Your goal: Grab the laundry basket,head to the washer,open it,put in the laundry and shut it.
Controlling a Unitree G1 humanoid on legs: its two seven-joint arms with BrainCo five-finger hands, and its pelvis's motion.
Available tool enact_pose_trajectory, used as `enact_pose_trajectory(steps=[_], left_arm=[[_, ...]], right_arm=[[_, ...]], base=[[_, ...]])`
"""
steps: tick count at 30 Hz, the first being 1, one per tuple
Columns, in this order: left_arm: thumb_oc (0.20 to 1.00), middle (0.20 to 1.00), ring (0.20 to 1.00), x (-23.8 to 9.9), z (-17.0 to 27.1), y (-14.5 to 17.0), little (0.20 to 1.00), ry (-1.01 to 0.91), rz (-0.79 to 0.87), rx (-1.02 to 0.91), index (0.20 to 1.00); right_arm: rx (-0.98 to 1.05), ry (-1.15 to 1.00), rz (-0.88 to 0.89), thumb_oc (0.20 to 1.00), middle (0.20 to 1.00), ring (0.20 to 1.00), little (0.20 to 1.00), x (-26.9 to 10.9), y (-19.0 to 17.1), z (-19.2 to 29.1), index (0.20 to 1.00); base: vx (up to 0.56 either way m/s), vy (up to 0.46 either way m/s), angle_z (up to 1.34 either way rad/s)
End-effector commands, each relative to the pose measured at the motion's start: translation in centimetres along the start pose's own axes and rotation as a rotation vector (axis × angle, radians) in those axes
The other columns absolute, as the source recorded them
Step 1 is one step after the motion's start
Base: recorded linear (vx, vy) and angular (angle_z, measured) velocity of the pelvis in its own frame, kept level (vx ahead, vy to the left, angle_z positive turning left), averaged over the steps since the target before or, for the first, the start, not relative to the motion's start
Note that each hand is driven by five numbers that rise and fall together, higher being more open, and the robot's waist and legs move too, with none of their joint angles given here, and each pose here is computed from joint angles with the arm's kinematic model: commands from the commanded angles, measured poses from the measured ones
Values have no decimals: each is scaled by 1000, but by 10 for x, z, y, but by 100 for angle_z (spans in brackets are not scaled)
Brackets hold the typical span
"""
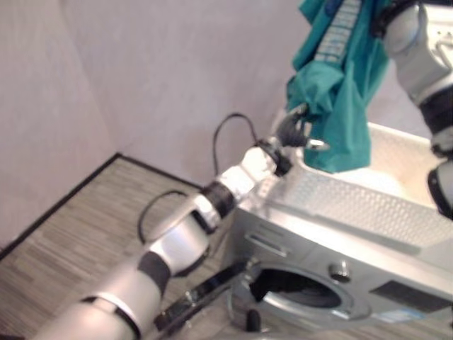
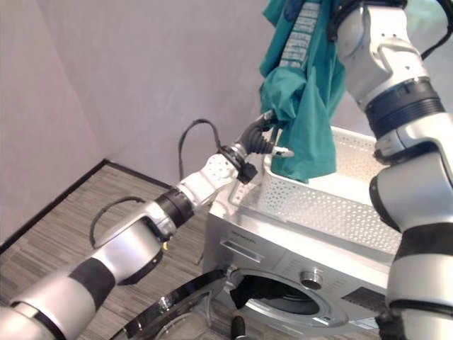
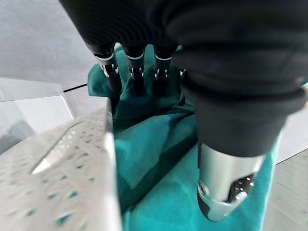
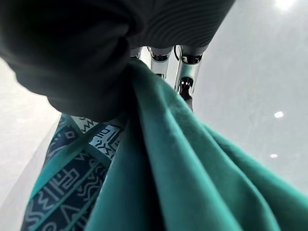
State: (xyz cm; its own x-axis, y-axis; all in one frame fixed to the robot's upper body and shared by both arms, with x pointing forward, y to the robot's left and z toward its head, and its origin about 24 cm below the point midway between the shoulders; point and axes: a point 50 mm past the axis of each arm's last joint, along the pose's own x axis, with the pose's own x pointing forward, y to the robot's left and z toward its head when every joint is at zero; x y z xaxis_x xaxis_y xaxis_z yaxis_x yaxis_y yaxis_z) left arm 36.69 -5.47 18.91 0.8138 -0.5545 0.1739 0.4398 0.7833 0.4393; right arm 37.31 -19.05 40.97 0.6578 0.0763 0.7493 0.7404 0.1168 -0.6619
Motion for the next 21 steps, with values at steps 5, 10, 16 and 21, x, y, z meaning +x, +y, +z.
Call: enact_pose_trajectory(steps=[5, 10, 16, 21], left_arm=[[1000, 1000, 1000, 22, 63, 8, 1000, -130, 54, 69, 1000], [1000, 1000, 1000, 22, 57, 4, 1000, -91, 51, -34, 1000], [1000, 1000, 1000, 17, 41, -17, 1000, -29, -22, -178, 1000], [1000, 1000, 1000, 14, 38, -31, 1000, -23, -72, -201, 1000]], right_arm=[[63, 42, -174, 200, 200, 200, 200, 24, -61, 1, 200], [101, 54, -165, 200, 200, 200, 200, 24, -56, 3, 200], [151, 62, -167, 200, 200, 200, 200, 24, -54, 6, 200], [204, 70, -158, 200, 200, 200, 200, 24, -48, 10, 200]], base=[[3, -7, -7], [0, 0, 0], [0, 0, 0], [0, -5, -1]])
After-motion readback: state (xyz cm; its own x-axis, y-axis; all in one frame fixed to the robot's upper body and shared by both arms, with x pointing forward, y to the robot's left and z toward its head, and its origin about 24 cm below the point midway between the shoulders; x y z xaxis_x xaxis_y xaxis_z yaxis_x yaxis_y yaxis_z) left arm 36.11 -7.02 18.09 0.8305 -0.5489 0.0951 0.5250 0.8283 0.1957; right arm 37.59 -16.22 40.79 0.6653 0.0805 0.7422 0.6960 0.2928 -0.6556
